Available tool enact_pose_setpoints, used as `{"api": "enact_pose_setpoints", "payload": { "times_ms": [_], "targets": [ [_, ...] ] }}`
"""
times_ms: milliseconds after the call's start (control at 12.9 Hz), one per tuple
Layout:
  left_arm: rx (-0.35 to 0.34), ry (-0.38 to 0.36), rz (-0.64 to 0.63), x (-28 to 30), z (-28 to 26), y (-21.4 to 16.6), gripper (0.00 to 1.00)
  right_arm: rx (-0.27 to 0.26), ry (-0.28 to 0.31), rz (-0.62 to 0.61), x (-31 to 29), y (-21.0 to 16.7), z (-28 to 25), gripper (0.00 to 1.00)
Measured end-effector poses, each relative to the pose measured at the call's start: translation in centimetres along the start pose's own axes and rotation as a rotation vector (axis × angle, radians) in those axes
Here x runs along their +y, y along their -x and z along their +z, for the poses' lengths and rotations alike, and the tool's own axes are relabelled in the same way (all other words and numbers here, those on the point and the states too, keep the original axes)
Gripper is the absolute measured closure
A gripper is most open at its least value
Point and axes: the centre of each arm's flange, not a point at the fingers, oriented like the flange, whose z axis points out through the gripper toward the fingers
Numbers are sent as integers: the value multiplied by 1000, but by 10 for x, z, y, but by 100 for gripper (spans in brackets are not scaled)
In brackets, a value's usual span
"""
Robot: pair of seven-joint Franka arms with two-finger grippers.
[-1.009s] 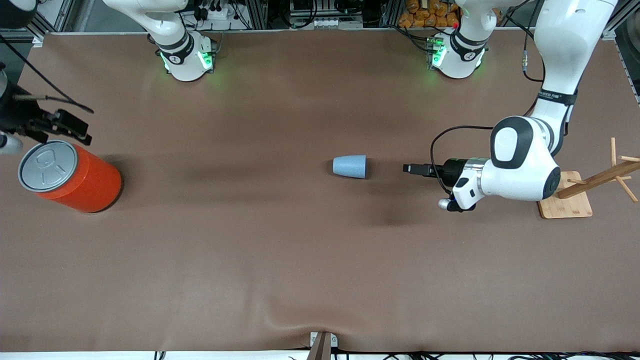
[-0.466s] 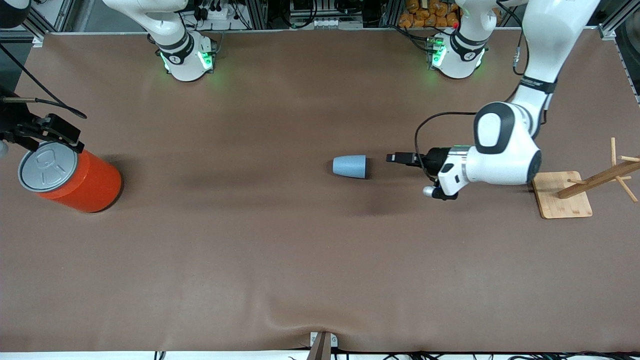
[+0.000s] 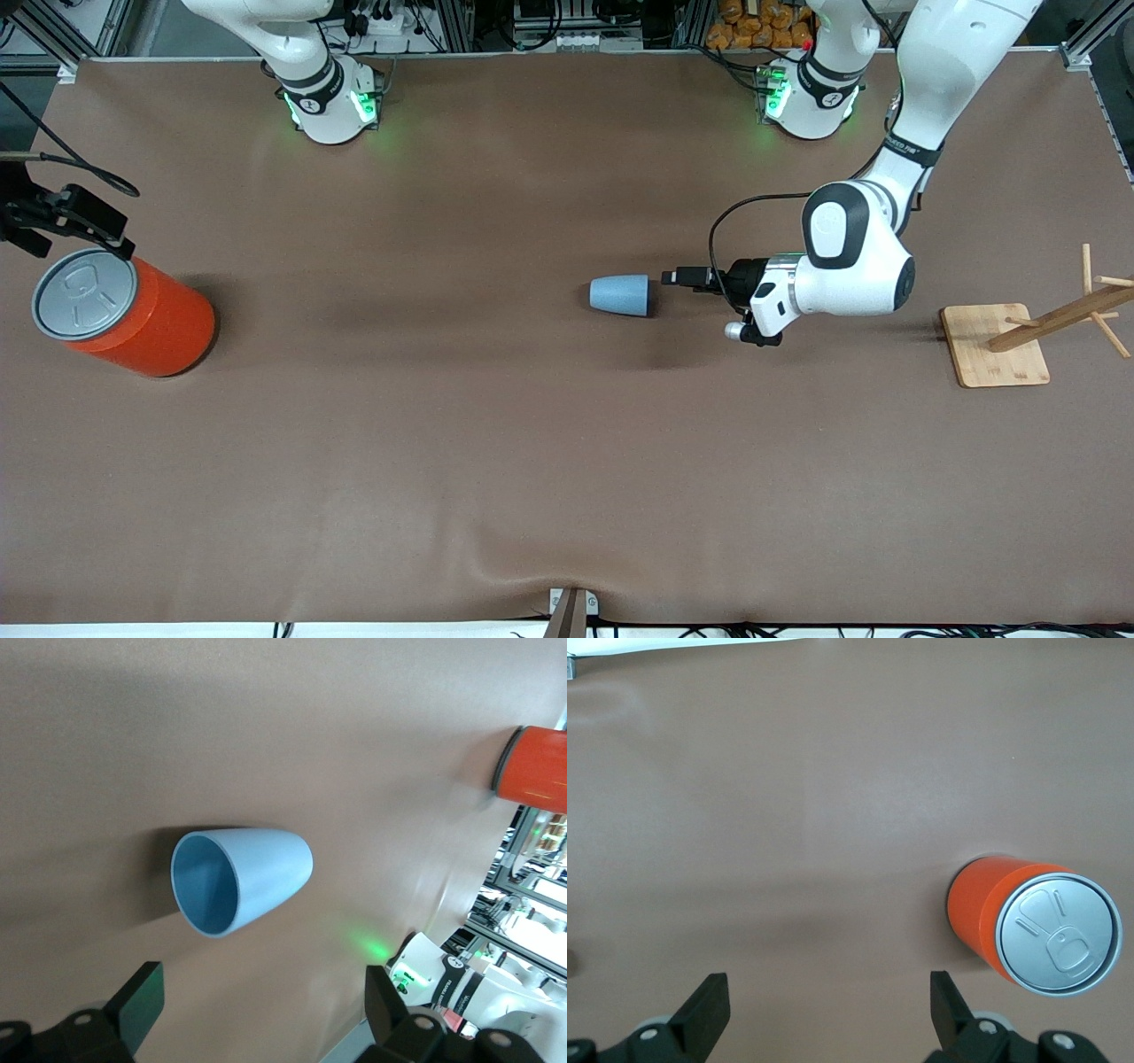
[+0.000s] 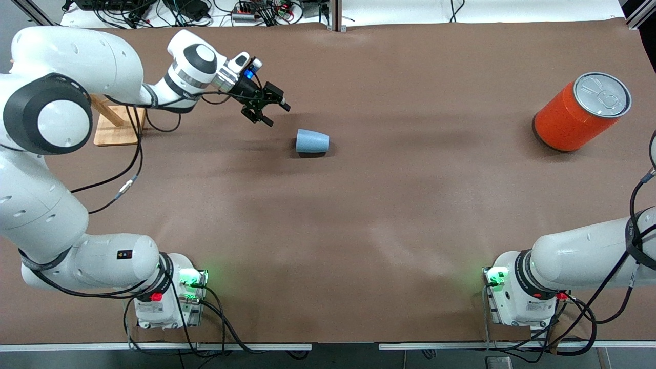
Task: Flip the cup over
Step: 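Close the left gripper on the base of the lying blue cup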
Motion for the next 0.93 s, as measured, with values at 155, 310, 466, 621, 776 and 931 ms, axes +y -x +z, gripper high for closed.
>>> {"api": "enact_pose_setpoints", "payload": {
  "times_ms": [155, 310, 466, 621, 776, 931],
  "targets": [
    [0, 50, 8, -15, 14, 2, 0, -51, 4, 8, 5, 5, 4, 0],
    [24, 122, 13, -31, 28, 2, 0, -62, 6, 20, 12, 7, 4, 0],
    [33, 167, 12, -44, 43, 1, 0, -62, 6, 22, 13, 7, 3, 0],
    [35, 181, 1, -45, 52, 1, 0, -66, 6, 27, 15, 8, 3, 0],
    [34, 185, 2, -41, 56, 3, 0, -68, 6, 28, 16, 10, 1, 0],
    [34, 191, -5, -40, 59, 3, 0, -69, 7, 28, 16, 15, 0, 0]
  ]
}}
